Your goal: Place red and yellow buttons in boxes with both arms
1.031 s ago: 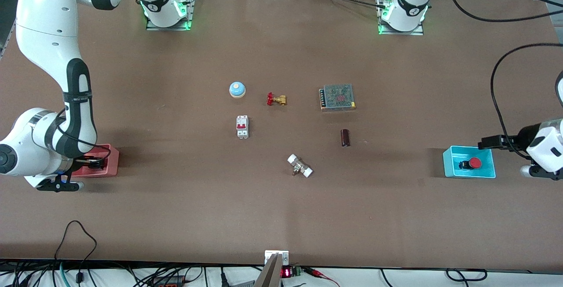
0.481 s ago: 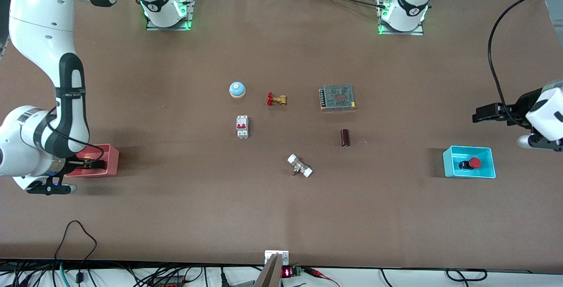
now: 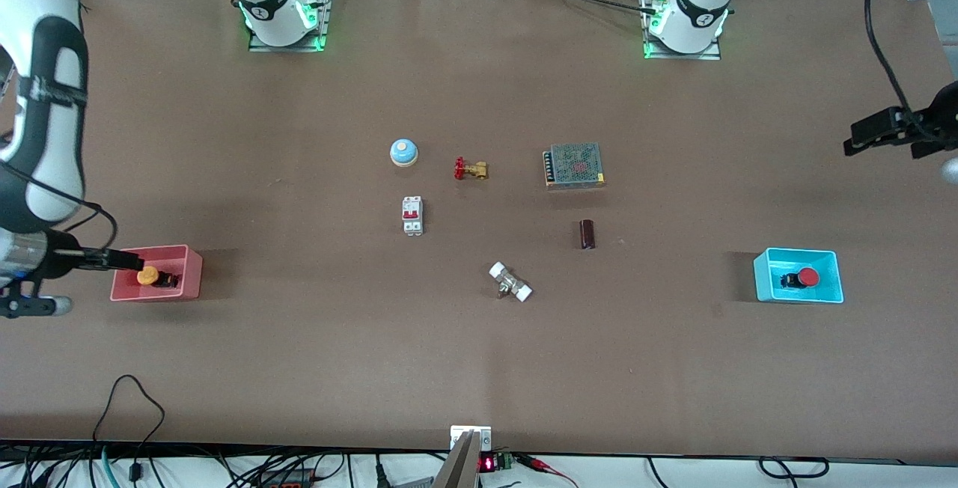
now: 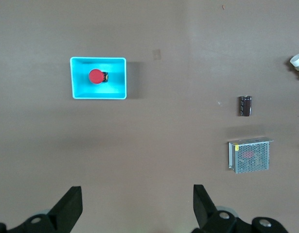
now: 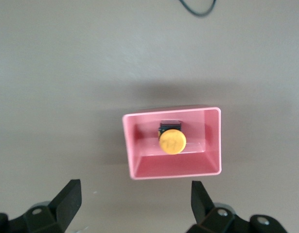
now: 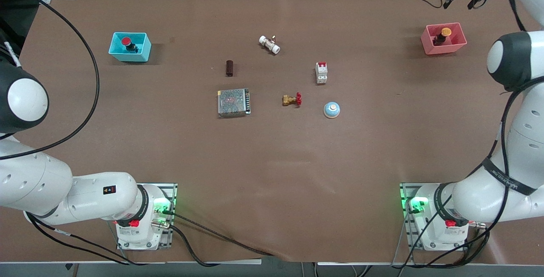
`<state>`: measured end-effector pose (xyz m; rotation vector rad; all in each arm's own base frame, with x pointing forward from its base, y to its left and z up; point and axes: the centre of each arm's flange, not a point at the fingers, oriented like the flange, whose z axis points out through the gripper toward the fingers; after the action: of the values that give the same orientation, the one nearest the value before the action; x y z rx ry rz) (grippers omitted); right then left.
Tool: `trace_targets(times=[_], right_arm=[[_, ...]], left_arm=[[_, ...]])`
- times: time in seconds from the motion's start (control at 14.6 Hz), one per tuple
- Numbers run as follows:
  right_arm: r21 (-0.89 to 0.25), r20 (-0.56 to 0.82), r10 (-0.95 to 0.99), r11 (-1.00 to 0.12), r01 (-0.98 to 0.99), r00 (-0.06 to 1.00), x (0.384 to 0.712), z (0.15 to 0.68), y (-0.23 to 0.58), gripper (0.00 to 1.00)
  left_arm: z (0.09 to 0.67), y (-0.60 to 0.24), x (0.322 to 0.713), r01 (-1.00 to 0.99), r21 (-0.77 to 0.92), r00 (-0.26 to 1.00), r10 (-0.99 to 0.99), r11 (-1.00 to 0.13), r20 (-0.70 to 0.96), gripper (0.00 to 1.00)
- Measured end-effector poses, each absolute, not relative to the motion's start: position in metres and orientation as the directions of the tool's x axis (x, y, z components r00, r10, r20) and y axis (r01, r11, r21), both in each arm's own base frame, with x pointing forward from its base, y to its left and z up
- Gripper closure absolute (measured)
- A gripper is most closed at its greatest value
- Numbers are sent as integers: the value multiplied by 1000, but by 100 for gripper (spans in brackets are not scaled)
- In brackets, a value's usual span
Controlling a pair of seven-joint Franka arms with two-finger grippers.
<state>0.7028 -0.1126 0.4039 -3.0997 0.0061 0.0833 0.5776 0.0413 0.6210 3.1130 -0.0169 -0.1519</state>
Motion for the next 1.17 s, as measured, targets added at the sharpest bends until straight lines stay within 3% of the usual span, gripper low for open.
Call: trace_targets(times=[0.27, 0.62, 1.17], right_arm=[[-74, -16, 69, -995, 68, 997, 693, 463, -63, 0], [-90, -13, 92, -992, 91, 996, 679, 497, -51, 0], [10, -70, 32, -999, 33, 997, 629, 568, -44, 0]], left_arm=[[631, 41, 566, -6, 20, 995, -8, -1000, -98, 0], [634, 42, 563, 1, 11, 996, 0, -1000, -95, 0], [653, 41, 544, 1, 9, 997, 0, -1000, -78, 0]])
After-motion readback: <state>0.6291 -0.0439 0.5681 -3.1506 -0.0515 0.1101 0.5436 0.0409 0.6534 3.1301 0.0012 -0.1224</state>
